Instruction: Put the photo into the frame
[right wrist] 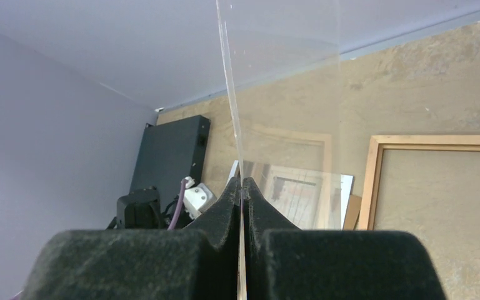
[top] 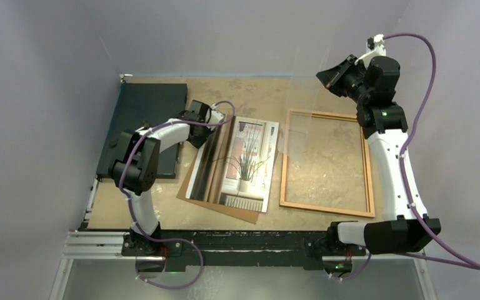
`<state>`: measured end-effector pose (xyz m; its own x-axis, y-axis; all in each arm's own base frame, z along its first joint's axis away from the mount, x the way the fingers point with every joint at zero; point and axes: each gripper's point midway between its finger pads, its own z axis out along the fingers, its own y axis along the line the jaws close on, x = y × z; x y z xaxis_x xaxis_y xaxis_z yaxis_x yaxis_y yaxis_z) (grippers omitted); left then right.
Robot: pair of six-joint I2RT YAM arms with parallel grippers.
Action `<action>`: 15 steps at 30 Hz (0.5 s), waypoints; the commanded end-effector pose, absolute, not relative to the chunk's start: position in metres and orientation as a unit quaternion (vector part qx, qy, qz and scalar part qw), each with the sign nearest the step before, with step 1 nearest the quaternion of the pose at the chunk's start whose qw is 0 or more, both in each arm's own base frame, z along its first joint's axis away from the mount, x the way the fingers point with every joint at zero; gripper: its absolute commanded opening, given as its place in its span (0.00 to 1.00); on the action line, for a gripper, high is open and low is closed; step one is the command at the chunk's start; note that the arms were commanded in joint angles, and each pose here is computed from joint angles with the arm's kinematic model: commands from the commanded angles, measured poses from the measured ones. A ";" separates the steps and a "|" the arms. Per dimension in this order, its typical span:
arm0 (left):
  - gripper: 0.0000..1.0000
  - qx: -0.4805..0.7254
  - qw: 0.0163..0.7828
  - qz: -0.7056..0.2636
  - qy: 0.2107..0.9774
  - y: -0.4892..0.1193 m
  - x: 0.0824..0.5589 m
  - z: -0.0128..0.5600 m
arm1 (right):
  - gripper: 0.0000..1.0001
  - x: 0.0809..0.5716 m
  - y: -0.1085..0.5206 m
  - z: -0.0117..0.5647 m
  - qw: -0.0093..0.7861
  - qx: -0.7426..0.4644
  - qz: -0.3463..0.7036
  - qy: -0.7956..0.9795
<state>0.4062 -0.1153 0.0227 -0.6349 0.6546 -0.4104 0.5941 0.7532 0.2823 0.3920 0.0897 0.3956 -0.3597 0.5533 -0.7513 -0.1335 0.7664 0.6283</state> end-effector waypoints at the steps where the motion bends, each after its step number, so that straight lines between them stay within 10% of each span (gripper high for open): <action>1: 0.43 0.343 0.239 0.020 0.908 -0.131 0.397 0.034 | 0.00 0.384 0.080 0.417 0.572 0.132 0.285 0.758; 6: 0.83 0.323 0.275 -0.002 0.906 -0.143 0.415 0.082 | 0.00 0.379 0.092 0.438 0.581 0.114 0.321 0.739; 15: 0.93 0.295 0.326 -0.145 0.886 -0.191 0.419 0.167 | 0.00 0.363 0.134 0.460 0.549 0.052 0.449 0.704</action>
<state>0.4267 -0.1652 0.1085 -0.6333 0.5375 -0.5568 0.5988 0.7961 0.0874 0.3799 0.1108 0.4163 -0.4074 0.5584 -0.7226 -0.2364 0.6998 0.6741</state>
